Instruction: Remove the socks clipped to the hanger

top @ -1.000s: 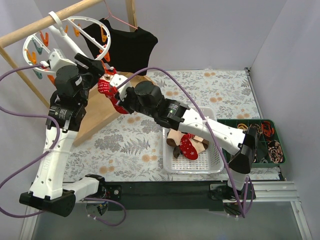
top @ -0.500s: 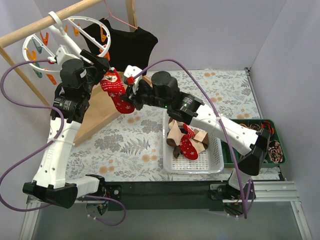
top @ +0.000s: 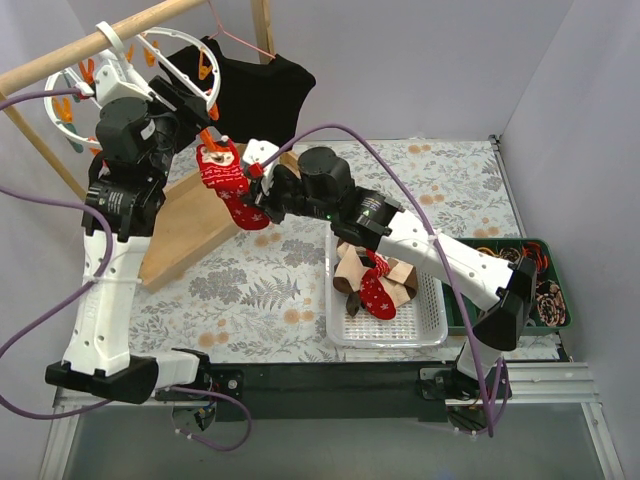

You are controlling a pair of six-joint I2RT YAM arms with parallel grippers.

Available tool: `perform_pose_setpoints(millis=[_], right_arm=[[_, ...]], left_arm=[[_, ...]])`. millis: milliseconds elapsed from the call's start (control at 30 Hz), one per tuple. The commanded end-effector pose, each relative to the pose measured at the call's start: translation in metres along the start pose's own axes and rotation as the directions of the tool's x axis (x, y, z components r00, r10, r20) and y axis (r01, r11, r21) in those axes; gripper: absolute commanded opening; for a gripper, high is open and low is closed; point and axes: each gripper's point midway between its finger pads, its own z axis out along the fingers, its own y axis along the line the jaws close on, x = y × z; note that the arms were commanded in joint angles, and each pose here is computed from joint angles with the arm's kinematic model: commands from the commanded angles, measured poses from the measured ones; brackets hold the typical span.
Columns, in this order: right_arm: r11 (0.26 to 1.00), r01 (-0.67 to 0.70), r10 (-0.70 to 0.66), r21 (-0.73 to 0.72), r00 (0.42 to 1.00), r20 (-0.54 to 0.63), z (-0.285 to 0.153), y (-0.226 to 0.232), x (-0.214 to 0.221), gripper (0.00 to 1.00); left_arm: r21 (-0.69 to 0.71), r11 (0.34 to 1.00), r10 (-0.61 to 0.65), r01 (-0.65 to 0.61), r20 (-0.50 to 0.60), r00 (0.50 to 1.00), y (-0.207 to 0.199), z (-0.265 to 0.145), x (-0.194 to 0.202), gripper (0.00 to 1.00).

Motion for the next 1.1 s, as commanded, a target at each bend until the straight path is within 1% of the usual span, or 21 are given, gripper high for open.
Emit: perform_pose_setpoints(millis=[0, 67, 100, 167, 200, 267, 300, 400, 467, 533, 600, 667, 733, 800, 833, 867, 900, 933, 967, 1000, 1067], right_arm=[[0.967, 0.101, -0.097, 0.232, 0.995, -0.028, 0.004, -0.038, -0.009, 0.01], [0.941, 0.175, -0.160, 0.289, 0.984, -0.077, 0.011, -0.042, -0.003, 0.01], [0.904, 0.206, -0.175, 0.374, 0.978, -0.116, 0.008, -0.055, -0.001, 0.01], [0.855, 0.264, -0.227, 0.446, 0.964, -0.135, 0.013, -0.060, -0.001, 0.01], [0.808, 0.319, -0.261, 0.495, 0.948, -0.184, 0.008, -0.069, 0.001, 0.01], [0.769, 0.344, -0.293, 0.539, 0.939, -0.182, 0.011, -0.070, -0.002, 0.01], [0.746, 0.366, -0.308, 0.557, 0.930, -0.199, 0.008, -0.072, -0.001, 0.01], [0.728, 0.372, -0.331, 0.575, 0.926, -0.180, 0.005, -0.066, -0.004, 0.01], [0.742, 0.368, -0.333, 0.561, 0.928, -0.168, 0.006, -0.062, -0.004, 0.01], [0.775, 0.355, -0.336, 0.523, 0.932, -0.135, 0.005, -0.053, -0.005, 0.01], [0.786, 0.353, -0.331, 0.507, 0.934, -0.137, 0.004, -0.048, 0.004, 0.01], [0.772, 0.354, -0.326, 0.528, 0.934, -0.148, 0.000, -0.051, 0.007, 0.01], [0.741, 0.369, -0.335, 0.561, 0.927, -0.167, -0.001, -0.057, 0.013, 0.01], [0.689, 0.425, -0.369, 0.587, 0.903, -0.219, -0.001, -0.062, 0.020, 0.01], [0.665, 0.423, -0.380, 0.615, 0.901, -0.209, -0.002, -0.065, 0.014, 0.01], [0.628, 0.473, -0.418, 0.619, 0.875, -0.244, -0.003, -0.068, 0.011, 0.01], [0.600, 0.496, -0.427, 0.628, 0.862, -0.273, -0.001, -0.070, 0.016, 0.01], [0.570, 0.495, -0.452, 0.656, 0.855, -0.253, -0.002, -0.070, 0.008, 0.01], [0.544, 0.517, -0.473, 0.661, 0.839, -0.268, -0.001, -0.070, 0.008, 0.01], [0.486, 0.576, -0.507, 0.657, 0.799, -0.324, 0.000, -0.073, 0.011, 0.01], [0.438, 0.581, -0.526, 0.686, 0.784, -0.328, 0.000, -0.074, 0.005, 0.01]], left_arm=[[-0.072, 0.996, 0.045, -0.052, -0.099, 0.994, 0.020, 0.002, 0.024, 0.55], [-0.089, 0.995, 0.037, -0.047, -0.109, 0.993, 0.021, 0.004, 0.025, 0.53], [-0.106, 0.993, 0.033, -0.047, -0.126, 0.991, 0.023, 0.005, 0.028, 0.52], [-0.125, 0.992, 0.010, -0.027, -0.139, 0.990, 0.025, 0.005, 0.031, 0.49], [-0.134, 0.991, 0.003, -0.024, -0.152, 0.988, 0.027, 0.004, 0.034, 0.49], [-0.135, 0.991, -0.011, -0.010, -0.157, 0.988, 0.027, 0.001, 0.035, 0.48], [-0.138, 0.990, -0.019, -0.004, -0.162, 0.987, 0.028, -0.001, 0.036, 0.48], [-0.117, 0.993, -0.030, 0.010, -0.164, 0.986, 0.025, -0.010, 0.035, 0.47], [-0.086, 0.996, -0.025, 0.011, -0.167, 0.986, 0.026, -0.023, 0.038, 0.47], [-0.030, 0.999, -0.021, 0.017, -0.126, 0.992, 0.023, -0.031, 0.034, 0.51], [-0.025, 0.999, -0.051, 0.049, -0.085, 0.995, 0.029, -0.038, 0.034, 0.56], [-0.066, 0.994, -0.096, 0.091, -0.074, 0.993, 0.034, -0.032, 0.035, 0.57], [-0.118, 0.988, -0.115, 0.100, -0.121, 0.986, 0.039, -0.028, 0.045, 0.57], [-0.172, 0.981, -0.119, 0.091, -0.155, 0.981, 0.044, -0.020, 0.051, 0.57], [-0.189, 0.976, -0.139, 0.110, -0.151, 0.979, 0.044, -0.018, 0.051, 0.57], [-0.210, 0.971, -0.145, 0.114, -0.135, 0.980, 0.047, -0.017, 0.048, 0.58], [-0.218, 0.969, -0.148, 0.118, -0.130, 0.980, 0.047, -0.016, 0.046, 0.63], [-0.221, 0.968, -0.150, 0.120, -0.122, 0.981, 0.047, -0.016, 0.044, 0.64], [-0.222, 0.966, -0.161, 0.132, -0.120, 0.980, 0.046, -0.015, 0.044, 0.64], [-0.233, 0.963, -0.166, 0.135, -0.121, 0.979, 0.047, -0.014, 0.044, 0.64], [-0.240, 0.960, -0.180, 0.146, -0.128, 0.975, 0.043, -0.009, 0.044, 0.64]])
